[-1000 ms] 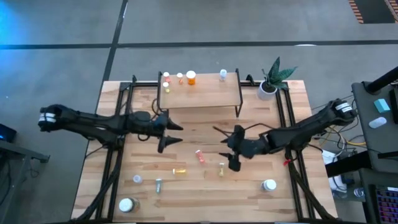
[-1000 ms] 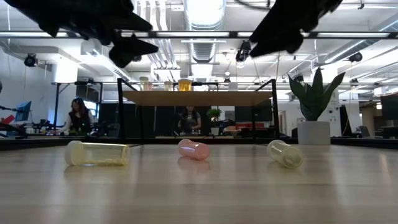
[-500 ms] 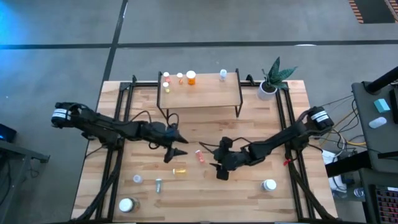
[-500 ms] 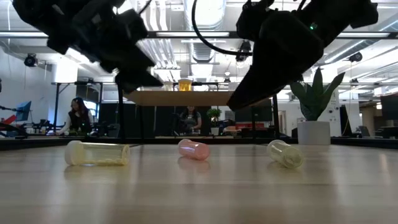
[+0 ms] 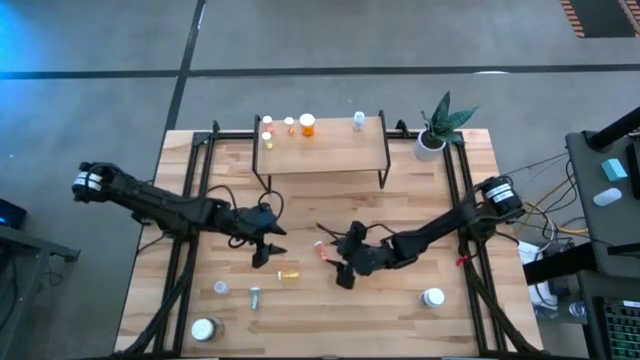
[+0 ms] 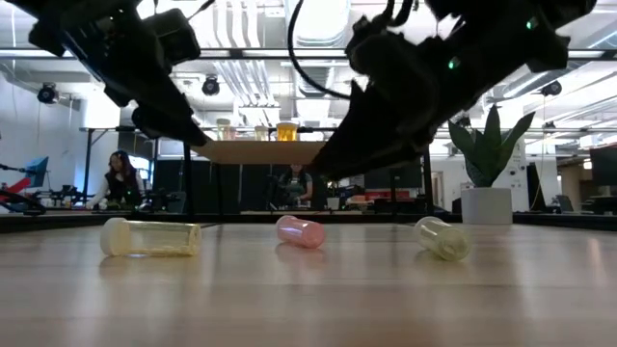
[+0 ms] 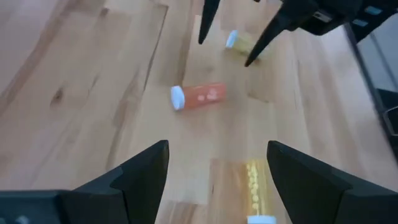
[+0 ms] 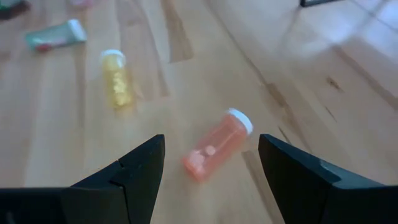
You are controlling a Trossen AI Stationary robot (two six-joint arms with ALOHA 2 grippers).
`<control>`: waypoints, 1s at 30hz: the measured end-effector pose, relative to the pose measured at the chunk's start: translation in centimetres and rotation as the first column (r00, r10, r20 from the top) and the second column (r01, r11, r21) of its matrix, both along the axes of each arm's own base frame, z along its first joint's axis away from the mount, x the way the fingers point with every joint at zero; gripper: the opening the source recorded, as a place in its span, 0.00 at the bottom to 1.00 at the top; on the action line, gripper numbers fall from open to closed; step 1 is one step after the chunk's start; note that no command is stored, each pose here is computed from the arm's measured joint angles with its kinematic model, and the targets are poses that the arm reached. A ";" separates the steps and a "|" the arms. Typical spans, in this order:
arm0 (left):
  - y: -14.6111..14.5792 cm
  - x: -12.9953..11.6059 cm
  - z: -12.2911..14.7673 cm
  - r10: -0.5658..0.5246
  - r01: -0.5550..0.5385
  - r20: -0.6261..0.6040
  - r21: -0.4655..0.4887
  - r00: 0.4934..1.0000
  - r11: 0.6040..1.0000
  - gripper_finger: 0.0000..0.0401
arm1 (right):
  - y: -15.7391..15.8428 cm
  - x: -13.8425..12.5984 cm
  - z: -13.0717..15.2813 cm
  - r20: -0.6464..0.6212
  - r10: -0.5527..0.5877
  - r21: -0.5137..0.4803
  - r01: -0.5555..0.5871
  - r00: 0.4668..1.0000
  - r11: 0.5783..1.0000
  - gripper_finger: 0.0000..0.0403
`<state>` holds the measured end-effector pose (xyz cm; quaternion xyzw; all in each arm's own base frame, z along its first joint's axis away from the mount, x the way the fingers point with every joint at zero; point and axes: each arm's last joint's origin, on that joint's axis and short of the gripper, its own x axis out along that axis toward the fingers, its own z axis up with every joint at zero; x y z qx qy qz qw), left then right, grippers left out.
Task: Pick and place medicine bottles onto shelf by color
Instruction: Put the pink pill bottle on the shelf
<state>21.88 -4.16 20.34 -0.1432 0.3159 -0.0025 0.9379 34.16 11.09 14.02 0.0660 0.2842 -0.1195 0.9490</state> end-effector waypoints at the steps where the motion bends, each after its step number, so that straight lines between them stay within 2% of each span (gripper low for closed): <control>1: -0.1 0.0 0.0 0.004 -0.004 -0.003 0.007 1.000 1.000 0.64 | 0.0 0.1 -0.2 0.001 -0.010 0.007 0.010 1.000 1.000 0.62; 7: -0.1 0.0 0.0 0.031 -0.031 0.003 0.021 1.000 0.999 0.64 | 0.3 1.0 -1.2 -0.006 -0.031 0.029 0.031 0.999 0.999 0.62; 12: -0.2 0.1 -0.2 0.033 -0.033 -0.002 0.022 0.999 0.999 0.64 | 0.9 2.9 -2.1 -0.023 -0.032 0.022 0.033 0.999 0.999 0.62; 19: -0.2 0.2 -0.5 0.041 -0.040 -0.016 0.012 0.999 0.999 0.64 | 1.3 4.7 -3.3 -0.188 -0.162 -0.115 0.142 0.969 0.983 0.61; 23: -0.2 0.2 -0.5 0.042 -0.042 -0.016 0.010 0.999 0.999 0.64 | 1.5 5.4 -3.8 -0.227 -0.182 -0.135 0.154 0.957 0.979 0.58; 30: -0.3 0.2 -0.4 0.053 -0.053 -0.014 -0.009 0.999 0.999 0.64 | 1.6 5.3 -4.1 -0.257 -0.187 -0.101 0.167 0.948 0.981 0.51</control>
